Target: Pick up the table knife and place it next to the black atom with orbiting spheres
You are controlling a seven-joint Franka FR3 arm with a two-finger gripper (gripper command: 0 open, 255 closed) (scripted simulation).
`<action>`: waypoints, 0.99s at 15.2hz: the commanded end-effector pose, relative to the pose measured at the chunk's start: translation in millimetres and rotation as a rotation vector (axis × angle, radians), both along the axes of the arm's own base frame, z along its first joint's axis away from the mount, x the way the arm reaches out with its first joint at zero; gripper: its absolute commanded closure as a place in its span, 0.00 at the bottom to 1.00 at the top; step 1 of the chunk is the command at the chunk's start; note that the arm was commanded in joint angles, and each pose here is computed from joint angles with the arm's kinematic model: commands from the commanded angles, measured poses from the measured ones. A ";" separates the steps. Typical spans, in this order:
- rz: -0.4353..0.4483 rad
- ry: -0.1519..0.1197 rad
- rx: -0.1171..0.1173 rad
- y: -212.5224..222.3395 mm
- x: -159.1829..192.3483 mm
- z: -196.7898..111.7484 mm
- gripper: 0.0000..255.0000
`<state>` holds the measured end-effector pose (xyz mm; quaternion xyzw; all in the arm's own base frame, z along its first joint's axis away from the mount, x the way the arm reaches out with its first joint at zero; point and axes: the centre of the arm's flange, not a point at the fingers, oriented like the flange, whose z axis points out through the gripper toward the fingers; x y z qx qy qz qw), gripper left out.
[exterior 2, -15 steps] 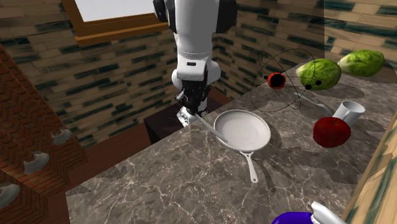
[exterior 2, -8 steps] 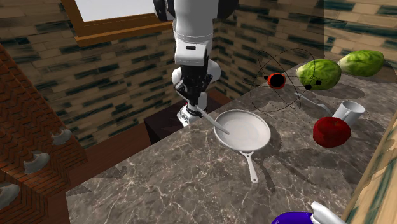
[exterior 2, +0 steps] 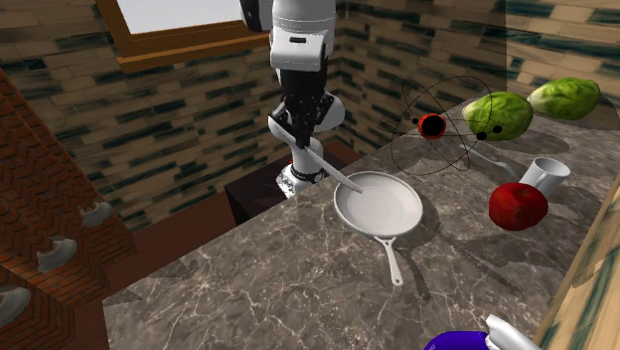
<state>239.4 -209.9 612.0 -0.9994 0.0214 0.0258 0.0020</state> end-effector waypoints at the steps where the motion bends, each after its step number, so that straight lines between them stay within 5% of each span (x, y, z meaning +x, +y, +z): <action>1: 0.000 0.000 0.000 -1.1 -0.3 10.6 1.00; 15: 0.000 0.000 0.000 -1.1 -0.3 84.5 1.00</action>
